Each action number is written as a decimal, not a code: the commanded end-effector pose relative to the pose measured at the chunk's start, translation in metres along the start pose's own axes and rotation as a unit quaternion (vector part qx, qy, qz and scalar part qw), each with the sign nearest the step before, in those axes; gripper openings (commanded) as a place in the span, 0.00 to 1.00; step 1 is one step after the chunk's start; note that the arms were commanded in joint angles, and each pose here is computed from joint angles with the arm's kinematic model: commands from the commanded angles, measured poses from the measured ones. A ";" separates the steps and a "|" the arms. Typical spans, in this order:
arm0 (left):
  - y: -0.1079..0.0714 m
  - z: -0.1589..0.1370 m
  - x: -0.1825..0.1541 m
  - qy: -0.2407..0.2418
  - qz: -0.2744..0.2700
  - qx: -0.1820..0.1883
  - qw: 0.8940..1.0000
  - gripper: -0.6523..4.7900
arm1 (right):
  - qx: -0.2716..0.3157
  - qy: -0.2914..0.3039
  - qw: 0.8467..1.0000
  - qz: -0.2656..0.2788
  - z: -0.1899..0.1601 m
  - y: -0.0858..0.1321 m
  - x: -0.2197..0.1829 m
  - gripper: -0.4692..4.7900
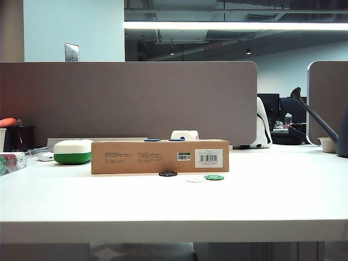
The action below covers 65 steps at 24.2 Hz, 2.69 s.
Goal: Push the chip, whose value equals the sum of all the chip values on the rectangular box, forward next to the box.
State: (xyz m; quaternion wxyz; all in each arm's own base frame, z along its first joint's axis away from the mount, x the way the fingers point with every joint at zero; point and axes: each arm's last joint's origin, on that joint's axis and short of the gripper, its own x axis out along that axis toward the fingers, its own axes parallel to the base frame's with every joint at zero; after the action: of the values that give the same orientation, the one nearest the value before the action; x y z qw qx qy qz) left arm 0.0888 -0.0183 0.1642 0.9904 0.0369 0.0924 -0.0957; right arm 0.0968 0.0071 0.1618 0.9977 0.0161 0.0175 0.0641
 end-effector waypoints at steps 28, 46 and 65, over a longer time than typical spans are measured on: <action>0.017 0.016 -0.003 -0.083 0.140 -0.043 0.986 0.11 | 0.000 -0.005 1.000 0.000 0.000 0.000 0.000 0.09; 0.020 0.021 -0.004 -0.106 0.116 -0.028 0.987 0.11 | 0.000 -0.005 1.000 0.000 0.000 0.000 0.000 0.09; 0.020 0.020 -0.004 -0.101 0.119 -0.003 0.988 0.11 | 0.000 -0.005 1.000 0.000 0.000 0.000 0.000 0.09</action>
State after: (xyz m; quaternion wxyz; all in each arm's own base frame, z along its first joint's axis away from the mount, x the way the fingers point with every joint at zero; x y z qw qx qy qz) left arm 0.0924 0.0005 0.1837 0.9992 0.0335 -0.0051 0.0210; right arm 0.0968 0.0070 0.1618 0.9977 0.0162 0.0177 0.0640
